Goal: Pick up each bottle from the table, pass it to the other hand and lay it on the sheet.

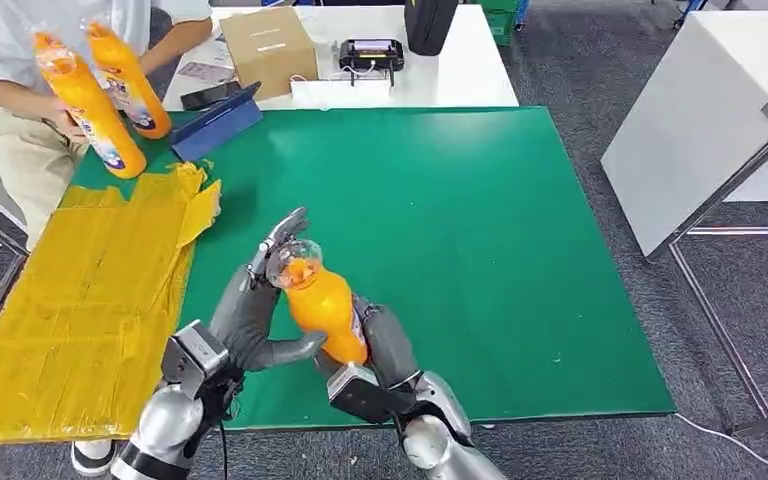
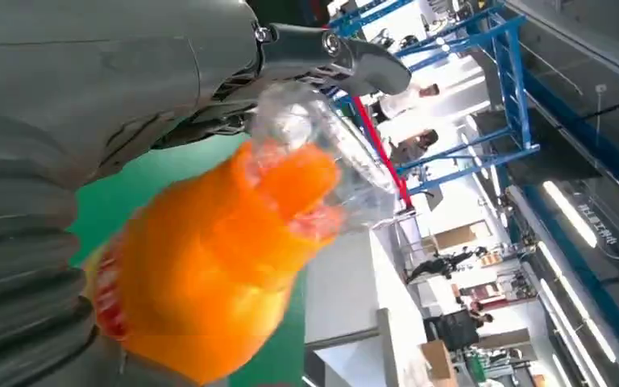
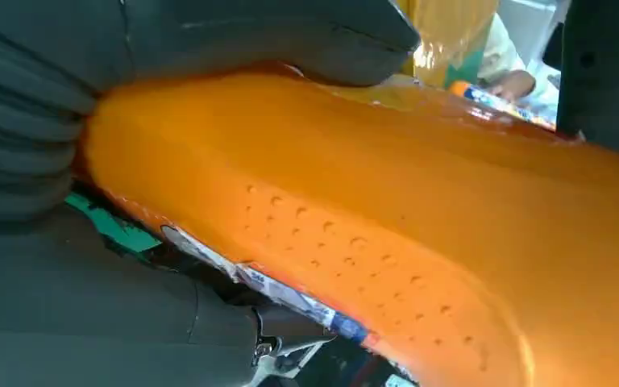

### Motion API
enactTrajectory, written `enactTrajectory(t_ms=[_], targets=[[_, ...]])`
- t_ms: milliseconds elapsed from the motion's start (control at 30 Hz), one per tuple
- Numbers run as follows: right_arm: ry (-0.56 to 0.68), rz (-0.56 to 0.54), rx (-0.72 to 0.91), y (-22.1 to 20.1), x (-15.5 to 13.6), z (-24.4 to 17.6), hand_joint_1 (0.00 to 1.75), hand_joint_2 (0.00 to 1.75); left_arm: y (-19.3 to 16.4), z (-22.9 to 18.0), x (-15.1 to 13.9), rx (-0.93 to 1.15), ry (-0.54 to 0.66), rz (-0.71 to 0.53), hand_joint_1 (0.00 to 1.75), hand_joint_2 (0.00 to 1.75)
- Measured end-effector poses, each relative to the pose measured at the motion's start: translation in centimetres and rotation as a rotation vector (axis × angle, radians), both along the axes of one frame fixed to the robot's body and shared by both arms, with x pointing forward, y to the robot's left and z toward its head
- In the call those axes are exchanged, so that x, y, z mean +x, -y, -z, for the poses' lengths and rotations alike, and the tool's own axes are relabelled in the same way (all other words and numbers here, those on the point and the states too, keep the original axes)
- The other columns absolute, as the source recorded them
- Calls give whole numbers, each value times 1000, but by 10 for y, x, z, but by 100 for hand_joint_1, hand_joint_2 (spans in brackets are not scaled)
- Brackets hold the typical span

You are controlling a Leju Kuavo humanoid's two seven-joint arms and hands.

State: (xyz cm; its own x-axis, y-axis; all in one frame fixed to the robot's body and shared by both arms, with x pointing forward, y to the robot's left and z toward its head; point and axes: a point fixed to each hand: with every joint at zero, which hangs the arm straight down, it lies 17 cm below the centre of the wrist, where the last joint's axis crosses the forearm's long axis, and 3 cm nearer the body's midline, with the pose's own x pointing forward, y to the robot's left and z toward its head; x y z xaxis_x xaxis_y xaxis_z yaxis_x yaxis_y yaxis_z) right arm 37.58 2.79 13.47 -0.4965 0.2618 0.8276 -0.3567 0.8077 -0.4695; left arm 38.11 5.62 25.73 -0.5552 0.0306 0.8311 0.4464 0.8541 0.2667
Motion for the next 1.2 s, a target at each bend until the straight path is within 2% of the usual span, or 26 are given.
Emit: enactTrajectory(t_ms=[300,633,1067,1100,1133,1200], targets=[[135,12,-86,-17,-10,-11,175,175,-5,4,11,35,18,-66,0,175],[271,84,-91,-7,-9,-40,175,175,-1,15,12,83,23,-96,0,175],[311,120,-100,0,-7,-45,175,175,0,14,12,55,13,-89,0,175],[311,120,-100,0,-7,-46,175,175,0,14,12,54,13,-89,154,175],[312,120,-100,0,-7,-46,175,175,0,14,12,52,12,-88,175,175],[311,120,-101,0,-7,-46,175,175,-1,13,11,37,9,-87,175,175]])
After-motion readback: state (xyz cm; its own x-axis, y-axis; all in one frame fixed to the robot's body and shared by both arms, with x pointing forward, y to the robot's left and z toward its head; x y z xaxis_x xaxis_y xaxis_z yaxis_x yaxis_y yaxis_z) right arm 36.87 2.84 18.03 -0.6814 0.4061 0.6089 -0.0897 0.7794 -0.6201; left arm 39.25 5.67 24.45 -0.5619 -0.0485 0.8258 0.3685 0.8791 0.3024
